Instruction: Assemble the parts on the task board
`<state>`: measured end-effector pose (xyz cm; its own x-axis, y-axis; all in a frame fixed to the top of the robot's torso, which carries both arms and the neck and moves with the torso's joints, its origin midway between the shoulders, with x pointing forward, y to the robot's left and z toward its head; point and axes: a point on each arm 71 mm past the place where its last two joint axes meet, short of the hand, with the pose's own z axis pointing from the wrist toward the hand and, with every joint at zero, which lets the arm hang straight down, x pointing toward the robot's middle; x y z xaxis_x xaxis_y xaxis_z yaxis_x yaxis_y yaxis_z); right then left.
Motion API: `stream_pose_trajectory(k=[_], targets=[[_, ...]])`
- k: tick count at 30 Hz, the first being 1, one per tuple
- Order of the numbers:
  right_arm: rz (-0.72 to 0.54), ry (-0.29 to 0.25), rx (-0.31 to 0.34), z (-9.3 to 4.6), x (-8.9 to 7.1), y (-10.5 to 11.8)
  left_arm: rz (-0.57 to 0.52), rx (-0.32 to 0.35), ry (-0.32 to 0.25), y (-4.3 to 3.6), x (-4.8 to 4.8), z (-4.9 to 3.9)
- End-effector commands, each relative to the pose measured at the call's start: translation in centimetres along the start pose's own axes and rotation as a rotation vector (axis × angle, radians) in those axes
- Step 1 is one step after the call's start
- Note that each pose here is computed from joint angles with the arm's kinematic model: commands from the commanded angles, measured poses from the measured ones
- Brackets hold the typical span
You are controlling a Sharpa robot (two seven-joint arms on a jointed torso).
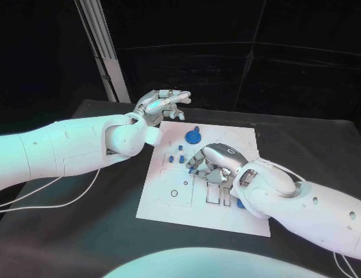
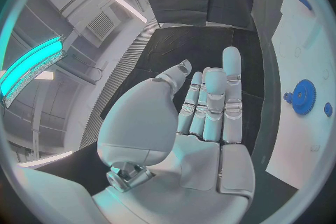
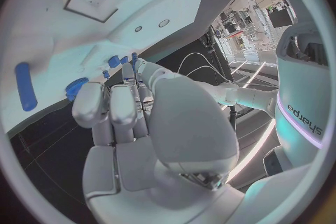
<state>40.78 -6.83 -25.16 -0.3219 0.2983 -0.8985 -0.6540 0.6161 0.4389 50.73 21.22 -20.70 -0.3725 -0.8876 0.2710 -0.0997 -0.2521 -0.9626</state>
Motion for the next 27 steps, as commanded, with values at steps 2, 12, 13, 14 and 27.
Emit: stream_pose_trajectory(k=[2, 12, 13, 14, 27], targets=[[-0.033, 0.032, -0.004, 0.2, 0.6, 0.1, -0.003, 0.021, 0.012, -0.21, 0.24, 0.08], [-0.031, 0.053, -0.004, 0.3, 1.3, 0.3, -0.004, 0.019, 0.014, -0.19, 0.25, 0.09], [-0.031, 0.055, -0.004, 0.4, 1.3, 0.3, -0.004, 0.019, 0.014, -0.19, 0.26, 0.09], [-0.031, 0.058, -0.004, 0.4, 1.4, 0.3, -0.004, 0.019, 0.014, -0.19, 0.26, 0.1], [-0.031, 0.077, -0.008, 0.6, 1.9, 0.5, -0.004, 0.018, 0.015, -0.18, 0.27, 0.13]])
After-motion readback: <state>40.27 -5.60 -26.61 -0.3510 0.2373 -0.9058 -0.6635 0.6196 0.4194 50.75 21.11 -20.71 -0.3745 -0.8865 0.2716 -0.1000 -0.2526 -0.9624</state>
